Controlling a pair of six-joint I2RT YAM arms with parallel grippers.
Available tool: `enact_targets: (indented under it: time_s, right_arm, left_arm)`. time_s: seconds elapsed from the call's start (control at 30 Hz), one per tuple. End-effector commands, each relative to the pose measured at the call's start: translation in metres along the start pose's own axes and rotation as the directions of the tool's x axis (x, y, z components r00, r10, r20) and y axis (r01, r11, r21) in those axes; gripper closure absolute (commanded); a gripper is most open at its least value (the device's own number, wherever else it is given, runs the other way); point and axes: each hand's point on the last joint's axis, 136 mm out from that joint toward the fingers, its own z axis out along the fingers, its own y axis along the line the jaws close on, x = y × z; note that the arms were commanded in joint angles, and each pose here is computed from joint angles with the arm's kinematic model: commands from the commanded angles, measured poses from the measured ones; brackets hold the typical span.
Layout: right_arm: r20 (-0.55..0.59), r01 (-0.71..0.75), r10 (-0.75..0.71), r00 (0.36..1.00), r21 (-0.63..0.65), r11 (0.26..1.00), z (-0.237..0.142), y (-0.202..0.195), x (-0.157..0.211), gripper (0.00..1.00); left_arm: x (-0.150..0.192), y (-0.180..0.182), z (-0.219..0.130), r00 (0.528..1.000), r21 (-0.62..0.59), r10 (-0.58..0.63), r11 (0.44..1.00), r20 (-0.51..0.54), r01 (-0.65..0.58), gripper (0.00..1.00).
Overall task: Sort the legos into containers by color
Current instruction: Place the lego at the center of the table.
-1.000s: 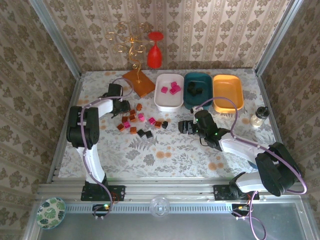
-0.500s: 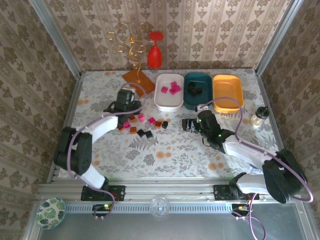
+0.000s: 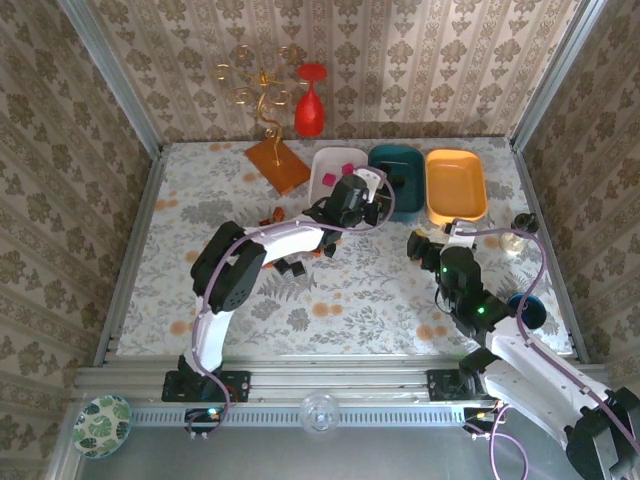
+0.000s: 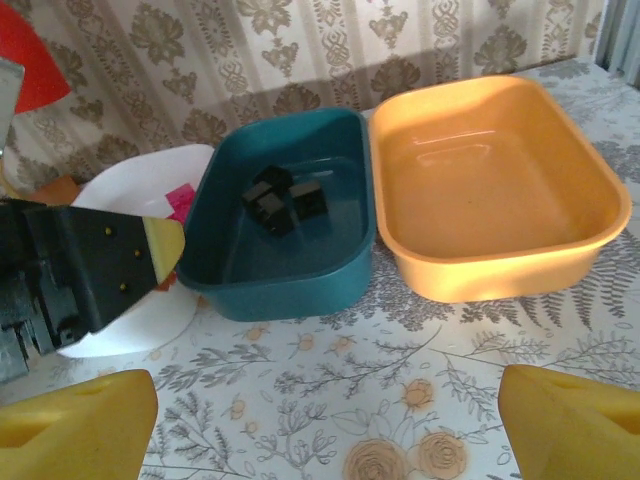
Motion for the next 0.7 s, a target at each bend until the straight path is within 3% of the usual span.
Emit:
enact_targets:
  time_s: [0.0,0.4,0.6,0.67]
  right_arm:
    - [0.01,-0.022,0.022,1.0,0.035,0.999,0.002,-0.006,-0.006,0.1]
    - [0.02,-0.044,0.044,0.999,0.035,0.998,0.0,-0.012,-0.008,0.1]
    - [-0.008,-0.032,0.032,0.999,0.057,0.998,0.006,-0.013,-0.002,0.1]
    - [-0.013,-0.028,0.029,0.999,0.073,0.997,0.007,-0.015,0.0,0.1]
  left_arm:
    - [-0.021,-0.018,-0.004,0.999,0.069,-0.007,0.998,0.043,0.004,0.71]
    - [0.095,-0.036,-0.027,0.965,0.0,-0.026,1.0,-0.26,0.027,0.71]
    - [0.114,-0.051,-0.012,0.955,0.048,-0.067,0.995,-0.29,0.084,0.67]
    - [0.111,-0.053,-0.012,0.957,0.059,-0.071,0.994,-0.283,0.091,0.6]
